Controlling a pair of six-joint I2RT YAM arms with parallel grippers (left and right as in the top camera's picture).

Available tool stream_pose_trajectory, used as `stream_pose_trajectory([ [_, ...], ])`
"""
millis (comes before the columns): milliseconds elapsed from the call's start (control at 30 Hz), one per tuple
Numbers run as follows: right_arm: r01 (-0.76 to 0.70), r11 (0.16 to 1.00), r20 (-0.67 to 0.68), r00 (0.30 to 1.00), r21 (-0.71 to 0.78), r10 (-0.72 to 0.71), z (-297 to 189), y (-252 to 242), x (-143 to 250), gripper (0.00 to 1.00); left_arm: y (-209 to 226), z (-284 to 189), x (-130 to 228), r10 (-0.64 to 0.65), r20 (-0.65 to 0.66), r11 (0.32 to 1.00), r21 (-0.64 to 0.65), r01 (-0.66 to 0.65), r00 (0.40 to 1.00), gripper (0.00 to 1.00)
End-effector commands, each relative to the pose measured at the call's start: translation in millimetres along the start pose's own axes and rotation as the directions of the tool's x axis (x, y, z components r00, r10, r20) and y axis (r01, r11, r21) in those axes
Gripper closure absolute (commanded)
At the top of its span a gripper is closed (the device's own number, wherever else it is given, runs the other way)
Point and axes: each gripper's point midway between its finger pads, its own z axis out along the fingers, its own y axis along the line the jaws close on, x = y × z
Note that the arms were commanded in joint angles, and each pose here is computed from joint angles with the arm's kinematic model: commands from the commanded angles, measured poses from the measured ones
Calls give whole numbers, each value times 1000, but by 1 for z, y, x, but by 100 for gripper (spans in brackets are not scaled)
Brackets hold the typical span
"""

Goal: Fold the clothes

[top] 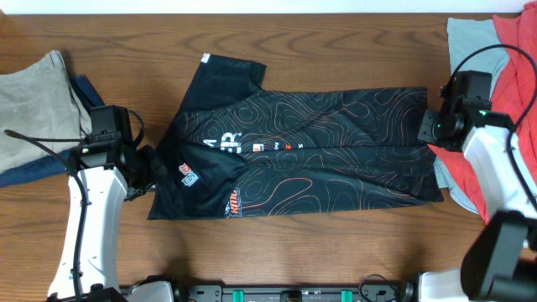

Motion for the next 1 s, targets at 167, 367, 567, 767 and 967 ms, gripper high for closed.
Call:
stream_pose_trajectory([
  [167, -61, 998, -78, 995, 31, 63, 49, -21, 8, 80, -3, 2, -1, 8, -7, 1000, 16, -8, 1000, 48],
  [367, -98, 992, -111, 988, 75, 106, 76, -42, 14, 85, -3, 2, -1, 8, -6, 1000, 16, -8, 1000, 48],
  [567, -149, 980, -180, 969, 128, 171, 105, -72, 34, 85, -3, 2, -1, 8, -6, 1000, 16, -8, 1000, 48],
  [767, -274, 912, -171, 926, 307, 336, 108, -135, 51, 86, -3, 2, -1, 8, -5, 1000, 17, -8, 1000, 48],
  [967, -463, 867, -91, 870, 185, 485, 83, -160, 27, 61, -6, 2, -6, 9, 16, 1000, 27, -9, 1000, 47],
])
